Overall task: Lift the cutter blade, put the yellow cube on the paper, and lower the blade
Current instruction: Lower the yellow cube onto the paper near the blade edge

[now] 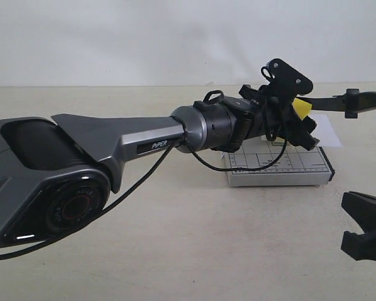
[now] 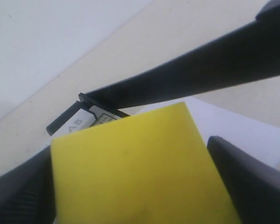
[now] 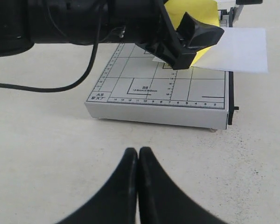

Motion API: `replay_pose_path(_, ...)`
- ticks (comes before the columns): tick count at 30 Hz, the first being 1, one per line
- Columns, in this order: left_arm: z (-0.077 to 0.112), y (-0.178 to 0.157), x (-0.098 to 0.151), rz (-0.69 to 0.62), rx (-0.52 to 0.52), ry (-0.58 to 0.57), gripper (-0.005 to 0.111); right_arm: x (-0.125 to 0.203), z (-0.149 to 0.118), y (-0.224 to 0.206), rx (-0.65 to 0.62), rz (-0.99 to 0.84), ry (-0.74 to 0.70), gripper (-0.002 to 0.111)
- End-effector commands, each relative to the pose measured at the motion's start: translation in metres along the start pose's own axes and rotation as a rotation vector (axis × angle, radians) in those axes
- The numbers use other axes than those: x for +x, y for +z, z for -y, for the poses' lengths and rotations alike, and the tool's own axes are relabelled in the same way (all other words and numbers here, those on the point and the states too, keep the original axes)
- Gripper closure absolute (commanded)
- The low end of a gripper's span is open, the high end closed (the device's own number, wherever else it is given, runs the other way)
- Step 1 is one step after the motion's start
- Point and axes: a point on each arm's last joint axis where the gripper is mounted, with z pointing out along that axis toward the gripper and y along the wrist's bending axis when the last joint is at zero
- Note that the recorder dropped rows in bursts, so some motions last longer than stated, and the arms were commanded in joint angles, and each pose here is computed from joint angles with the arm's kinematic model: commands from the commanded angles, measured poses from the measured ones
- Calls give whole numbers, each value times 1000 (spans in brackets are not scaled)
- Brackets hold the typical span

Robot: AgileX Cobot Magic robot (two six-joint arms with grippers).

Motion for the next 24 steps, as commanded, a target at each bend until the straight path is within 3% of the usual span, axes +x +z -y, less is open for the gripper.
replay_pose_path(1, -2, 2, 4, -8, -13, 17, 23, -2, -1, 0, -8, 13, -5, 109)
replay_pose_path(4, -2, 2, 4, -8, -13, 17, -4, -2, -1, 0, -8, 13, -5, 109)
replay_pose_path(12, -3, -2, -5, 7, -20, 37, -3, -2, -1, 0, -10, 11, -8, 109)
replay_pose_path(19, -19, -30, -62, 111, -74, 30, -3, -2, -2, 0, -24, 11, -21, 109)
replay_pose_path(24, -26, -52, -97, 177, -91, -49, -3, -2, -2, 0, -25, 13, -21, 109)
